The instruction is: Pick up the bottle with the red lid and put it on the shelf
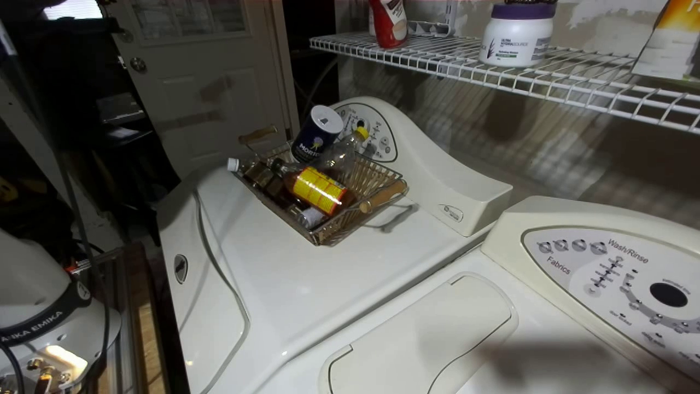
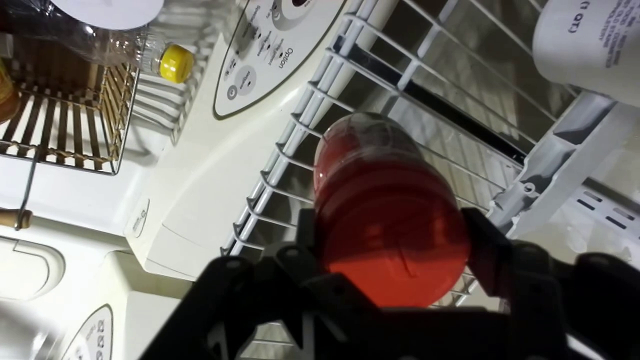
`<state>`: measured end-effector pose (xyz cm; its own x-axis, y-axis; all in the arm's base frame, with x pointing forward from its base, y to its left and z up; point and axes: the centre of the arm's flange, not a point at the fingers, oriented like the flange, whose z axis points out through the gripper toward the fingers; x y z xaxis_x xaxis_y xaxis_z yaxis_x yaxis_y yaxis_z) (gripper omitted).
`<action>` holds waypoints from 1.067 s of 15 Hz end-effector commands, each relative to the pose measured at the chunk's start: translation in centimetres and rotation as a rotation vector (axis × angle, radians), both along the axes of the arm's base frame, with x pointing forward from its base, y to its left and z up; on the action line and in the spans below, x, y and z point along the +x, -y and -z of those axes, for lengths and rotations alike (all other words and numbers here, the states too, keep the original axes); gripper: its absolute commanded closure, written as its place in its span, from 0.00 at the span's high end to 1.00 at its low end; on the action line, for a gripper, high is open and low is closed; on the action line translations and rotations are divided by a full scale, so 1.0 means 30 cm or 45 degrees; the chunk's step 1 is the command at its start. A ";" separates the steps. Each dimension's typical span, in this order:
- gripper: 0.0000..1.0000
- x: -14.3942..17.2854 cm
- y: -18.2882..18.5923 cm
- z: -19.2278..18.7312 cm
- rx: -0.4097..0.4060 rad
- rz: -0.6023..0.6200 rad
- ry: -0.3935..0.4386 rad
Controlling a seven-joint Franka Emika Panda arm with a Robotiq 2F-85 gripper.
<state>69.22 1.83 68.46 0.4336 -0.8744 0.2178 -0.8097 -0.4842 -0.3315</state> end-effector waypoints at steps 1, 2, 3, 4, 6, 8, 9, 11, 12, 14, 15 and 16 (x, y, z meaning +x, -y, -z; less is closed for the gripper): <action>0.47 0.034 -0.021 -0.020 -0.001 -0.022 0.009; 0.57 0.035 -0.023 -0.020 -0.003 -0.028 0.008; 0.75 0.036 -0.025 -0.018 -0.005 -0.034 0.007; 0.80 0.037 -0.027 -0.016 -0.007 -0.038 0.004; 0.87 0.041 -0.037 -0.010 -0.005 -0.043 0.000; 0.96 0.047 -0.046 -0.002 -0.004 -0.048 -0.006; 0.96 0.050 -0.049 0.002 -0.004 -0.050 -0.008; 1.00 0.056 -0.054 0.009 -0.004 -0.051 -0.014; 1.00 0.057 -0.055 0.012 -0.007 -0.052 -0.014; 1.00 0.052 -0.054 0.008 -0.010 -0.054 -0.008; 1.00 0.044 -0.051 0.004 -0.016 -0.057 -0.002; 1.00 0.036 -0.049 0.000 -0.017 -0.061 0.007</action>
<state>69.76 3.29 67.29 0.4671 -0.8581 0.2131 -0.7982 -0.5129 -0.3159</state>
